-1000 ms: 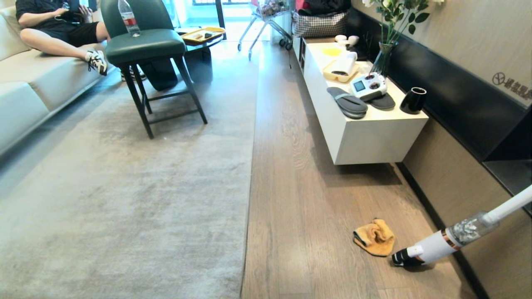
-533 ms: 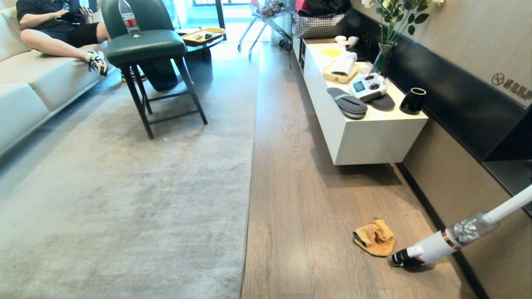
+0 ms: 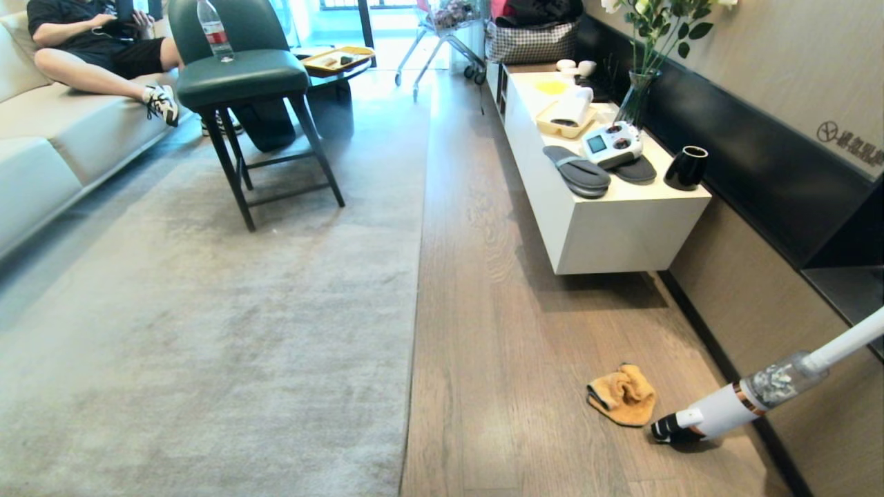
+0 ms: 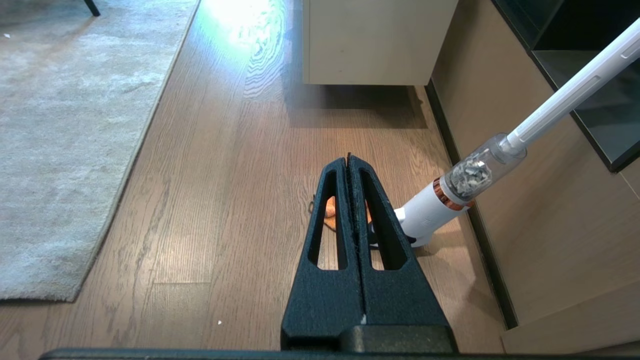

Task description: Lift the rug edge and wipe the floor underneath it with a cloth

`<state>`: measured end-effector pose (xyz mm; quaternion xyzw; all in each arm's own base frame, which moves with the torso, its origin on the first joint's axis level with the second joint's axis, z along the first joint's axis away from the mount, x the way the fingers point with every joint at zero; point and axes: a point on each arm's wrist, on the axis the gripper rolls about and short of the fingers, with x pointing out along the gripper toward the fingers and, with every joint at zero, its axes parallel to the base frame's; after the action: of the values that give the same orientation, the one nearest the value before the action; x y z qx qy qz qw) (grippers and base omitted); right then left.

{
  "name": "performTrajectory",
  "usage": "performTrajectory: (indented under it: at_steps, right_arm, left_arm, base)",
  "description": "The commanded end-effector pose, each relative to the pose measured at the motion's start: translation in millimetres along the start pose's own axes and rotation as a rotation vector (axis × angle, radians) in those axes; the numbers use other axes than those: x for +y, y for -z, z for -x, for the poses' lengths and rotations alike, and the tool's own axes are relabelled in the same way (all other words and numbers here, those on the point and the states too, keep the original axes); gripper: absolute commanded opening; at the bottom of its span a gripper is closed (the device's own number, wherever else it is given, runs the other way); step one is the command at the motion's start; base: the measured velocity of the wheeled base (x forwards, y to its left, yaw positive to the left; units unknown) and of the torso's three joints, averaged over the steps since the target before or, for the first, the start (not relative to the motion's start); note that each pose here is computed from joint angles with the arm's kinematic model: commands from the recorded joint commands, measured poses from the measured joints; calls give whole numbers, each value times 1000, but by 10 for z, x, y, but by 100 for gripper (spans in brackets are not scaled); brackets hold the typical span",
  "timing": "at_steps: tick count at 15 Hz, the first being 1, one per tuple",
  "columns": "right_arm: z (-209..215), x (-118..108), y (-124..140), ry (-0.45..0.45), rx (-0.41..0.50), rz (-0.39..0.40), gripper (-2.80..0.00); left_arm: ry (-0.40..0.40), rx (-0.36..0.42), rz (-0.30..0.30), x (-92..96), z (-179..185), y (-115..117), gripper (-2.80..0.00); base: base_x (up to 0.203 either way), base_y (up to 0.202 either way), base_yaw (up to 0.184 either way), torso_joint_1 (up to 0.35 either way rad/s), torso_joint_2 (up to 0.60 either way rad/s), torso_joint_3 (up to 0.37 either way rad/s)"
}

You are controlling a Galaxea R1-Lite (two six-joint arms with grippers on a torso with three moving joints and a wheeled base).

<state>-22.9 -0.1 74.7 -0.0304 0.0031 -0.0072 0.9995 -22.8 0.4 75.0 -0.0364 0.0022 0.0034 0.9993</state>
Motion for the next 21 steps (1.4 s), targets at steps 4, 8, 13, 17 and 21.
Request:
performTrajectory:
  at_steps: [4, 8, 13, 17, 21]
  right_arm:
    - [-1, 0, -1, 1, 0, 1, -280]
    - [-1, 0, 0, 1, 2, -1, -280]
    - [-1, 0, -1, 2, 0, -27, -280]
    - [-1, -1, -1, 4, 1, -41, -280]
    - [-1, -1, -1, 4, 1, -41, -280]
  left_arm:
    - [0, 0, 1, 0, 0, 0, -280]
    - [0, 0, 1, 0, 0, 0, -280]
    - [-1, 0, 1, 0, 0, 0, -280]
    - [-1, 0, 1, 0, 0, 0, -280]
    - [-1, 0, 1, 0, 0, 0, -280]
  base:
    - [0, 0, 0, 0, 0, 0]
    - [0, 0, 0, 0, 0, 0]
    - [0, 0, 0, -24, -93, -136]
    - [0, 0, 0, -39, -383, -430]
    - [0, 0, 0, 11, -434, -422]
